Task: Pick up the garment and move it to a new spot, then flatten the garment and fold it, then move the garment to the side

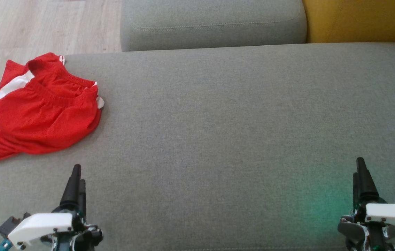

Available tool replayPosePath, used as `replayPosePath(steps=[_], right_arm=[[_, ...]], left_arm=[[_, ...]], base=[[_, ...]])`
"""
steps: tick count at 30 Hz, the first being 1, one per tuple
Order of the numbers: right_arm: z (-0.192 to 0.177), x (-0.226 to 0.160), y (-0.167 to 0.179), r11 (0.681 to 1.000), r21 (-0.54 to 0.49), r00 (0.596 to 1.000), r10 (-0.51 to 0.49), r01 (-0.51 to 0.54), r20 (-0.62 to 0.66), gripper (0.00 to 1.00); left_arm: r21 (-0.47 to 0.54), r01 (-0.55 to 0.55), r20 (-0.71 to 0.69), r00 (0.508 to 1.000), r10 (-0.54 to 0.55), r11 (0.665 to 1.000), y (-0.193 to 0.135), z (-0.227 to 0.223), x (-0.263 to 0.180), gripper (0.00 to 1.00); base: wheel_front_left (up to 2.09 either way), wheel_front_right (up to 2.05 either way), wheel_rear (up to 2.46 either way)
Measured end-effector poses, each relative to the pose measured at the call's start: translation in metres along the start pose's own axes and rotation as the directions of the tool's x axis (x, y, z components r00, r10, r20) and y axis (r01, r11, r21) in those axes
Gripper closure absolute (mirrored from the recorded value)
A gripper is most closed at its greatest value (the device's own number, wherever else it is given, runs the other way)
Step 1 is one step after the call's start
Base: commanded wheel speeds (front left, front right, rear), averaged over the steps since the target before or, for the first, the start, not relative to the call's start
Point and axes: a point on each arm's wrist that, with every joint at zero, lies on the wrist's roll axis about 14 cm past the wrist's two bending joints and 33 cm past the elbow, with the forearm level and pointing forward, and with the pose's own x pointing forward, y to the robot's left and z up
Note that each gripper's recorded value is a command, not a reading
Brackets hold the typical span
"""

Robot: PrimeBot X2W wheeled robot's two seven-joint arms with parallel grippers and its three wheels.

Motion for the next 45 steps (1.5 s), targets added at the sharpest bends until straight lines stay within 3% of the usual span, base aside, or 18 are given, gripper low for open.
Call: replayPosePath(steps=[13, 24, 33, 45], right_arm=[[-0.004, 0.003, 0.019, 0.982, -0.182, 0.998, 0.057, -0.057, -0.004, 0.0], [-0.013, 0.004, 0.031, 0.927, -0.36, 0.995, 0.098, -0.1, -0.024, 0.0], [-0.021, 0.004, 0.038, 0.86, -0.493, 0.991, 0.125, -0.131, -0.045, 0.0], [-0.032, 0.003, 0.047, 0.757, -0.63, 0.984, 0.162, -0.174, -0.077, 0.0]], left_arm=[[0.174, 0.036, -0.014, 0.999, -0.035, 0.984, -0.015, -0.009, 0.002, 0.0], [0.359, 0.053, -0.024, 0.999, -0.048, 0.932, -0.021, -0.017, 0.002, 0.0], [0.543, 0.076, -0.043, 0.997, -0.063, 0.837, -0.024, -0.025, 0.001, 0.0], [0.675, 0.092, -0.048, 0.996, -0.081, 0.732, -0.026, -0.031, 0.0, 0.0]], base=[[0.0, 0.0, 0.0], [0.0, 0.0, 0.0], [0.0, 0.0, 0.0], [0.0, 0.0, 0.0]])
